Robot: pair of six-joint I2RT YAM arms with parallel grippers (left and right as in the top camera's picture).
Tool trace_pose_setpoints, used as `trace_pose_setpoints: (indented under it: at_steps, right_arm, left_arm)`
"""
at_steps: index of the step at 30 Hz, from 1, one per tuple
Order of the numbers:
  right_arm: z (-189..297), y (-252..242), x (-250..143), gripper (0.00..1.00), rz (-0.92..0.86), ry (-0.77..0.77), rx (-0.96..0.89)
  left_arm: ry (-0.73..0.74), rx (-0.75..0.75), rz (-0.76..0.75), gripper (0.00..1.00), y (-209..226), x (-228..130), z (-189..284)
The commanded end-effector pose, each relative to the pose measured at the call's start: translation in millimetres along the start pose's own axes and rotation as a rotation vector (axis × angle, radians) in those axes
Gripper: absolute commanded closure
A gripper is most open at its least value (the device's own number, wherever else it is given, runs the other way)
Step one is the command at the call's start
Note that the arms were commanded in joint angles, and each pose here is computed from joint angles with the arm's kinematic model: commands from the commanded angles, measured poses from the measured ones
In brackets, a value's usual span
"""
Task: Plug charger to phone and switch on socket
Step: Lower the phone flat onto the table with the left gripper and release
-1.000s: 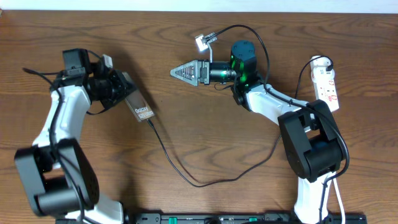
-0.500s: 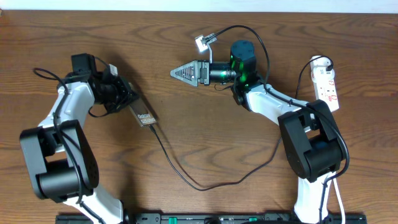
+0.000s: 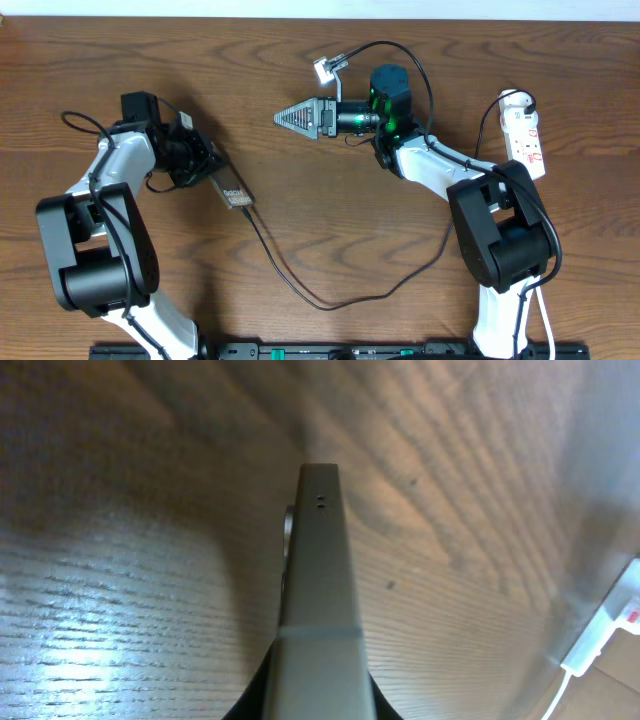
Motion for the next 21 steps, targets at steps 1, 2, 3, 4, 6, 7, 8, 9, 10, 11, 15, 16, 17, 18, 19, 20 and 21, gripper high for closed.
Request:
trace_pose_setpoints:
  at_steps: [1, 2, 3, 4, 6, 7, 8, 9, 10, 11, 15, 16, 17, 18, 19, 20, 21]
  right_arm:
    - [0.0, 7.6, 8.1, 0.01, 0.048, -0.008, 0.011]
    - [0.0, 7.6, 8.1, 0.01, 0.048, -0.008, 0.011]
    - [0.0, 7.6, 8.1, 0.01, 0.048, -0.008, 0.011]
    - [0.0, 7.7, 8.1, 0.01, 0.048, -0.007, 0.011]
    - [0.0, 7.7, 8.1, 0.01, 0.048, -0.007, 0.011]
    - [0.0, 7.7, 8.1, 0.01, 0.048, -0.007, 0.011]
    - [0.0, 7.7, 8.1, 0.01, 0.048, -0.007, 0.011]
    - [0.0, 7.7, 8.1, 0.01, 0.048, -0.007, 0.011]
    - [0.0, 7.7, 8.1, 0.01, 0.048, -0.007, 0.011]
    - [0.0, 7.7, 8.1, 0.01, 0.048, -0.007, 0.011]
    - [0.0, 8.0, 7.8, 0.01, 0.048, -0.005, 0.014]
    - [0.0, 8.0, 7.7, 0.01, 0.048, -0.004, 0.014]
    - [0.0, 8.0, 7.7, 0.01, 0.048, -0.004, 0.014]
    - [0.0, 8.1, 7.6, 0.01, 0.048, -0.004, 0.015]
    - [0.0, 8.3, 7.5, 0.01, 0.048, -0.003, 0.016]
    - [0.0, 8.3, 7.5, 0.01, 0.048, -0.003, 0.016]
    - [0.0, 8.3, 7.5, 0.01, 0.048, -0.003, 0.016]
  left_arm:
    - [0.026, 0.02, 0.026, 0.93, 11.3, -10.9, -9.3]
    - [0.026, 0.021, 0.027, 0.92, 13.4, -12.0, -10.9]
    - [0.027, 0.022, 0.027, 0.92, 14.8, -12.9, -12.0]
    - [0.028, 0.022, 0.029, 0.93, 16.2, -13.7, -13.2]
    - [0.029, 0.023, 0.036, 0.93, 18.0, -14.9, -14.5]
    - [0.03, 0.024, 0.037, 0.93, 19.0, -15.5, -15.2]
    - [0.032, 0.025, 0.038, 0.93, 19.8, -16.2, -15.6]
    - [0.034, 0.026, 0.04, 0.92, 20.5, -16.9, -16.0]
    - [0.038, 0.029, 0.043, 0.93, 22.1, -18.4, -16.9]
    - [0.041, 0.031, 0.045, 0.93, 23.1, -19.4, -17.5]
    - [0.049, 0.036, 0.051, 0.92, 26.5, -22.4, -19.2]
    - [0.05, 0.037, 0.052, 0.93, 27.5, -23.1, -19.9]
    - [0.05, 0.037, 0.052, 0.92, 27.8, -23.3, -20.1]
    - [0.05, 0.037, 0.052, 0.92, 28.0, -23.4, -20.3]
    - [0.05, 0.037, 0.052, 0.93, 28.0, -23.6, -20.4]
    - [0.05, 0.037, 0.052, 0.93, 28.1, -23.6, -20.4]
    - [0.051, 0.037, 0.052, 0.93, 28.2, -23.7, -20.5]
Point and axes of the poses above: each gripper's point midway between its finger pads, its own z axis back along the fingers, its own y axis along the line the jaws close on, x = y × z, the point moved 5 cm from there along z, back along the fingers, and after that the axes turned 9 degrees about z, right-handed, at the moved point
